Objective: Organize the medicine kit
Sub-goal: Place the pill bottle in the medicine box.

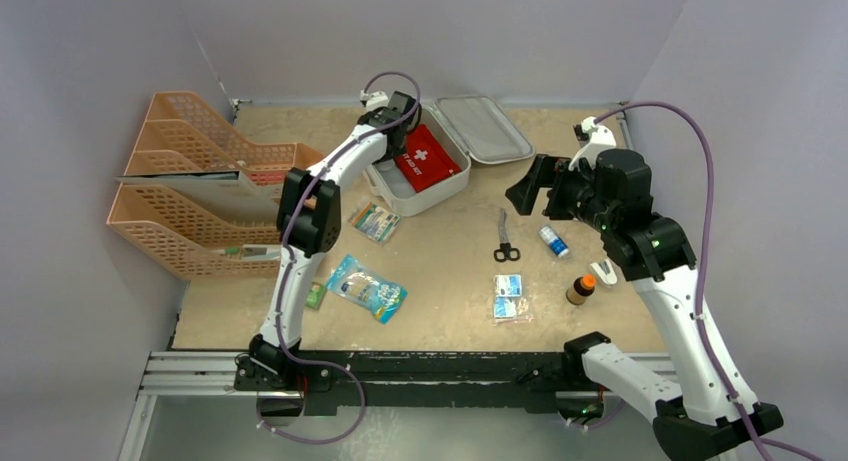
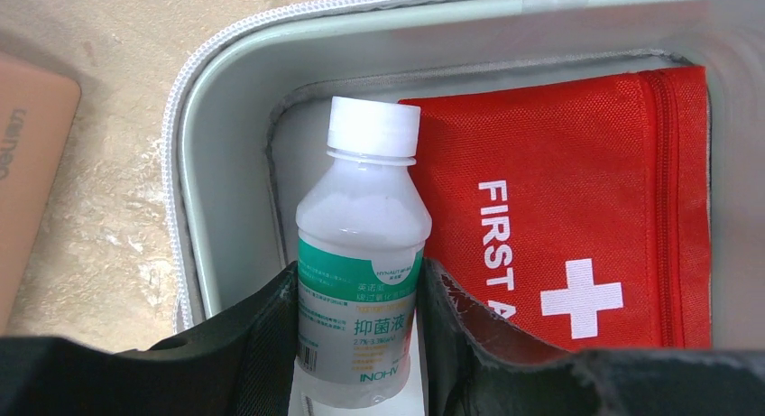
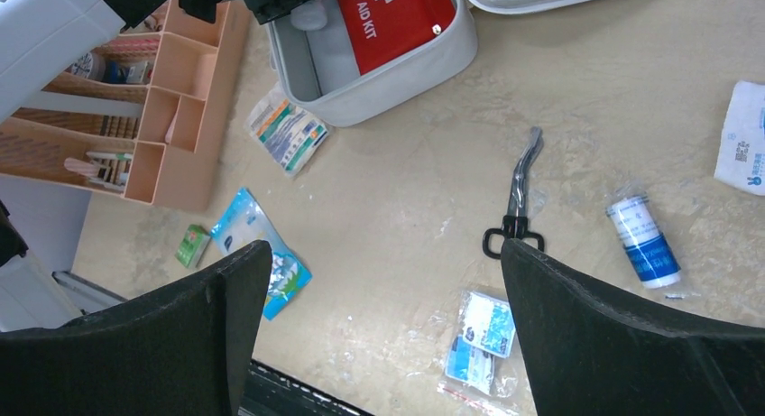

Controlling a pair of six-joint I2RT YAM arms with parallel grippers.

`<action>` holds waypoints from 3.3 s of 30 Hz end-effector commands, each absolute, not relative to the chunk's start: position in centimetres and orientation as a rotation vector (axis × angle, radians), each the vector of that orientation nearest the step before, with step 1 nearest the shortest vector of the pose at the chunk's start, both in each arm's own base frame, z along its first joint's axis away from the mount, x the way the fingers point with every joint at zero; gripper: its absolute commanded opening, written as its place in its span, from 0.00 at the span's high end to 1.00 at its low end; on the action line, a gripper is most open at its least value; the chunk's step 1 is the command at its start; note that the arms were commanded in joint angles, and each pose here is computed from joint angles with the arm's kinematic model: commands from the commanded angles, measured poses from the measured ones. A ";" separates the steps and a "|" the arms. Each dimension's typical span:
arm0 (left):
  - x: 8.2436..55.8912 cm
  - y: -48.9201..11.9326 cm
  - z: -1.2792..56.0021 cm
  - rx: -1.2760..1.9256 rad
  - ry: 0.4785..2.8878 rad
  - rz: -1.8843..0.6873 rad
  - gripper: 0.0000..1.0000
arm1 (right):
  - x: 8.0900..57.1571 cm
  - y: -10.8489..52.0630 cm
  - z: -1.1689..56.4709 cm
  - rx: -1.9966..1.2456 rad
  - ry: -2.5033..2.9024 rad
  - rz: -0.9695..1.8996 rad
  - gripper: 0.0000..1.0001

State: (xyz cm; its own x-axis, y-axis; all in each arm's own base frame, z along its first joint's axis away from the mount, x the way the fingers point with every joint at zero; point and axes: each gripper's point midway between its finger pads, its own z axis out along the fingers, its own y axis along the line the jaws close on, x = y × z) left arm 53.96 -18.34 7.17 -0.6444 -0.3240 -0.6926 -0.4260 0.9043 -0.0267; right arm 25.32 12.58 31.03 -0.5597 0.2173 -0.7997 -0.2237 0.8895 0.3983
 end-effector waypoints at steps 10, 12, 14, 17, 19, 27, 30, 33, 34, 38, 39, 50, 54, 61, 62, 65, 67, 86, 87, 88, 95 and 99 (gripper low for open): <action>55.3 -18.6 8.5 -0.609 2.274 0.080 0.64 | 26.0 12.2 33.2 -0.040 2.034 0.538 0.01; 55.3 -18.6 8.7 -0.609 2.273 0.077 0.62 | 26.0 12.2 33.1 -0.040 2.034 0.539 0.01; 55.3 -18.6 8.8 -0.604 2.272 0.077 0.61 | 26.0 12.2 33.1 -0.040 2.032 0.538 0.01; 55.3 -18.6 9.0 -0.603 2.270 0.073 0.58 | 26.0 12.2 33.0 -0.036 2.032 0.535 0.01; 55.3 -18.6 9.2 -0.603 2.266 0.067 0.57 | 26.0 12.1 33.0 -0.036 2.031 0.534 0.01; 55.5 -18.6 10.1 -0.609 2.244 0.055 0.50 | 25.7 12.0 33.0 -0.033 2.030 0.531 0.01; 55.6 -18.6 10.7 -0.611 2.233 0.049 0.49 | 25.7 12.0 33.0 -0.033 2.030 0.530 0.01; 55.7 -18.5 11.3 -0.611 2.218 0.047 0.48 | 25.8 12.0 32.9 -0.034 2.030 0.530 0.01; 55.8 -18.5 11.5 -0.608 2.213 0.046 0.48 | 25.8 12.0 32.9 -0.034 2.030 0.530 0.01; 56.3 -19.3 12.8 -0.527 2.190 0.011 0.51 | 25.8 12.0 32.9 -0.034 2.031 0.529 0.01; 56.4 -19.9 13.2 -0.480 2.185 -0.005 0.52 | 25.8 12.0 32.9 -0.034 2.031 0.530 0.01; 53.8 -25.1 14.5 0.035 2.247 -0.160 0.56 | 25.9 12.1 32.5 -0.040 2.042 0.525 0.01; 51.8 -26.4 13.7 0.224 2.287 -0.254 0.60 | 25.9 12.1 32.4 -0.040 2.044 0.527 0.01; 50.0 -26.2 11.0 0.450 2.356 -0.232 0.64 | 26.0 12.1 32.4 -0.043 2.046 0.525 0.01; 50.0 -26.0 10.5 0.465 2.364 -0.207 0.64 | 26.0 12.1 32.5 -0.042 2.043 0.526 0.01; 50.4 -25.1 9.5 0.491 2.368 -0.132 0.64 | 26.0 12.1 32.5 -0.041 2.041 0.525 0.01; 50.7 -24.6 9.0 0.485 2.373 -0.093 0.64 | 26.0 12.1 32.5 -0.043 2.043 0.525 0.01; 53.0 -22.0 7.3 0.489 2.340 0.105 0.66 | 26.6 12.4 32.0 -0.046 2.058 0.526 0.01; 53.0 -22.2 7.4 0.494 2.335 0.091 0.66 | 26.6 12.4 32.0 -0.046 2.057 0.527 0.01; 53.0 -22.5 7.5 0.503 2.333 0.073 0.66 | 26.7 12.4 32.0 -0.046 2.056 0.527 0.01; 52.4 -24.9 10.1 0.577 2.289 -0.090 0.65 | 26.9 12.7 31.8 -0.052 2.059 0.536 0.01; 51.7 -26.0 12.4 0.747 2.213 -0.158 0.60 | 26.9 12.7 31.8 -0.054 2.058 0.538 0.01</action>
State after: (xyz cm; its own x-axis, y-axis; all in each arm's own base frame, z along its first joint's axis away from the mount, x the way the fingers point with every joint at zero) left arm 51.18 -24.04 6.17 -0.6670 0.4097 -0.6223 0.4320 0.8932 0.1250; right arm 26.44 12.68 30.76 -0.5659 0.1788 -0.8048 -0.2319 0.9022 0.3635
